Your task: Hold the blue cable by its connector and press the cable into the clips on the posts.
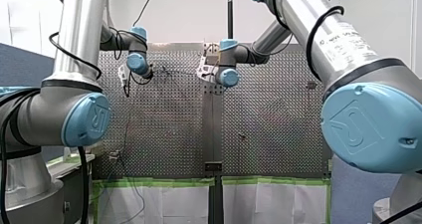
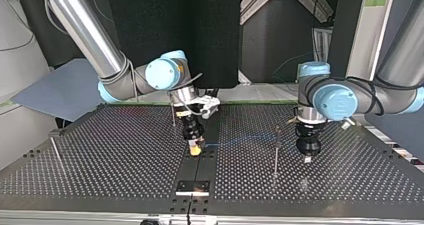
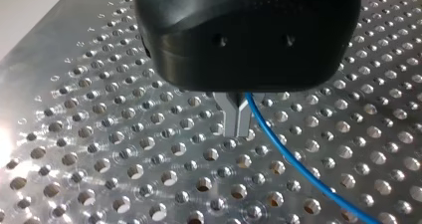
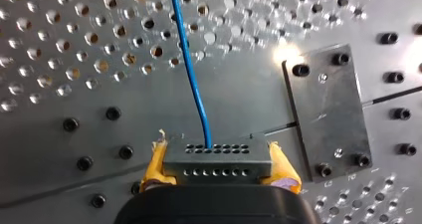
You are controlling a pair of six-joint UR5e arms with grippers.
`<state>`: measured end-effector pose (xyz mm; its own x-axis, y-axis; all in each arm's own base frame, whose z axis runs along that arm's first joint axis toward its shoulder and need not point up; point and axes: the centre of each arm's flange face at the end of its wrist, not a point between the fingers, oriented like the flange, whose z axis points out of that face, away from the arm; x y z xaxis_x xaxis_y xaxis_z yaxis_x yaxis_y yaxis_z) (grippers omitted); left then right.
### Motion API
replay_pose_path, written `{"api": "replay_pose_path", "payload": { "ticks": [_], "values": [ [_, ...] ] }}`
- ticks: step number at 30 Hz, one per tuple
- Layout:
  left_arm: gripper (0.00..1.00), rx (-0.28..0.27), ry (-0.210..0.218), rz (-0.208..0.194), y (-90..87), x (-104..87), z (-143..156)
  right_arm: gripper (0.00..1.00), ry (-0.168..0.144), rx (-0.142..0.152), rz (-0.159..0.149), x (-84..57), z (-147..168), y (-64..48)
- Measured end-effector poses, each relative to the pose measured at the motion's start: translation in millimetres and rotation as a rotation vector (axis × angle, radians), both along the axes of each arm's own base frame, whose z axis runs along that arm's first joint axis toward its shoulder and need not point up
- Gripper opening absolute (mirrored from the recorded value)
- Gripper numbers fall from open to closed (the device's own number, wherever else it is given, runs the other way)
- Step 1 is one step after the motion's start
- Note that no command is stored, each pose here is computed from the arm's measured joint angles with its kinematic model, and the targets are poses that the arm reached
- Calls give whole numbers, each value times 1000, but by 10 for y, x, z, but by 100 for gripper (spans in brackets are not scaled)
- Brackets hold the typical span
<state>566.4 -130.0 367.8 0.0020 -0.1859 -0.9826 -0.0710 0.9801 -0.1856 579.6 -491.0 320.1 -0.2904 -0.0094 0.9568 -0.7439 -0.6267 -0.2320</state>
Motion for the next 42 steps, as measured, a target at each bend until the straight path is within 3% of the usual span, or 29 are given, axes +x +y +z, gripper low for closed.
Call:
{"api": "replay_pose_path", "payload": {
  "ticks": [5, 16, 17, 18, 19, 20, 21, 22, 31, 33, 35, 36, 37, 42],
  "values": [
    [0, -1, 3, 1, 36, 15, -6, 0, -2, 0, -12, -16, -19, -109],
    [0, -2, 3, -16, 15, 15, -7, 0, 1, 3, -16, -36, -15, -146],
    [23, -1, 1, -18, 10, 16, -6, 0, 2, 4, -16, -37, -17, -146],
    [23, 1, -2, -18, 5, 18, -3, 0, 3, 6, -16, -38, -20, -145],
    [50, 3, -4, -17, 2, 19, 0, 0, 5, 8, -16, -40, -22, -143],
    [65, 6, -5, -14, -1, 19, 2, 0, 6, 9, -16, -41, -25, -143],
    [65, 10, -6, -8, -2, 17, 3, 0, 7, 11, -16, -42, -27, -142],
    [76, 15, -5, -3, -3, 15, 2, 0, 7, 12, -16, -43, -28, -141],
    [73, 63, 39, 46, -31, -54, -34, 0, 10, 16, -15, -39, -31, -131],
    [77, 61, 53, 37, -59, -74, -47, 0, 10, 16, -15, -38, -30, -130],
    [93, 58, 64, 24, -85, -91, -57, 0, 11, 17, -14, -34, -32, -125],
    [93, 55, 71, 16, -102, -101, -63, 0, 11, 17, -13, -30, -34, -119],
    [100, 53, 77, 11, -114, -109, -69, 0, 11, 17, -12, -25, -34, -113],
    [100, 63, 120, -3, -175, -175, -104, 0, 11, 18, -10, -17, -35, -103]
  ]
}}
